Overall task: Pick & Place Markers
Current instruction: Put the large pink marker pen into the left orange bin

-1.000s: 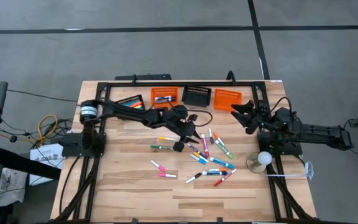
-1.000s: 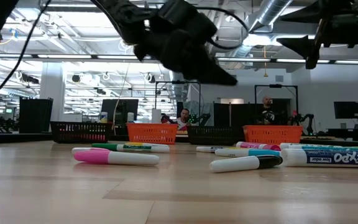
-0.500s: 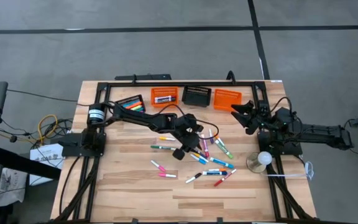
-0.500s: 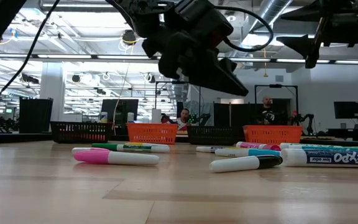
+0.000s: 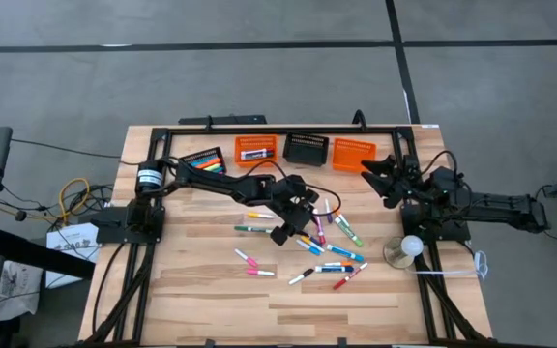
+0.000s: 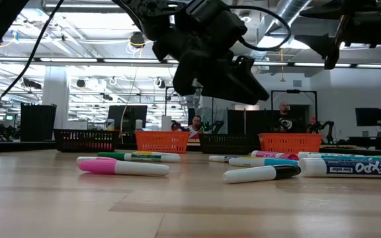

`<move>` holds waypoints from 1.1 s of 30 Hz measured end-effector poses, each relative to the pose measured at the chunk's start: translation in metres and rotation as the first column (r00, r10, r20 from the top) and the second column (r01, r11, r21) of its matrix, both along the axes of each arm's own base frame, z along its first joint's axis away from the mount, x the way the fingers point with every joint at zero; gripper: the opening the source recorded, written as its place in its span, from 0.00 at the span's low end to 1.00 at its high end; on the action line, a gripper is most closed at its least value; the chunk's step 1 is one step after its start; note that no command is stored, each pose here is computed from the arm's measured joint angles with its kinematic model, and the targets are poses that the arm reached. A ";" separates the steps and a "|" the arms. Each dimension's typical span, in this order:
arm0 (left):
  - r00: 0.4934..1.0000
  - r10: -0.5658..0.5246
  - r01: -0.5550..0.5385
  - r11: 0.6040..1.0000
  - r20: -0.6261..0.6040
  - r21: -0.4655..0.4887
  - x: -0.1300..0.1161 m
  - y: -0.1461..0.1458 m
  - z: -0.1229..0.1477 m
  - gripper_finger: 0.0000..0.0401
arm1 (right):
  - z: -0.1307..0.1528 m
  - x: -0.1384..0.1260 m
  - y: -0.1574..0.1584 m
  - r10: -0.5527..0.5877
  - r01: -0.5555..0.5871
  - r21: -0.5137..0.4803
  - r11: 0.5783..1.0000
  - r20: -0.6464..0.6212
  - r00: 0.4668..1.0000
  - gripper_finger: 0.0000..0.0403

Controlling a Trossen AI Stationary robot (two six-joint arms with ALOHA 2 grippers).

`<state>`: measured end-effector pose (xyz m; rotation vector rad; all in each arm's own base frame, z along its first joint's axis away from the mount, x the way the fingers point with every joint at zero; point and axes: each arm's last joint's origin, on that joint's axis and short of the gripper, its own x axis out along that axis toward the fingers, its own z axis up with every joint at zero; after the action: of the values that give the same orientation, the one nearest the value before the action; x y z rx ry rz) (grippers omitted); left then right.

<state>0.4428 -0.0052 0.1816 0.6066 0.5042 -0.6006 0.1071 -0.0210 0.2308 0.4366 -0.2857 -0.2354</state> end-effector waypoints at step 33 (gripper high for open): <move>0.994 0.057 -0.056 0.998 -0.094 0.015 0.028 0.011 -0.025 0.46 | 0.013 -0.005 -0.001 -0.085 0.091 -0.049 0.995 0.122 0.989 0.63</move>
<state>0.4705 0.0060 0.1565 0.5758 0.6128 -0.5745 0.1018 -0.0222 0.2433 0.3856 -0.4285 -0.2875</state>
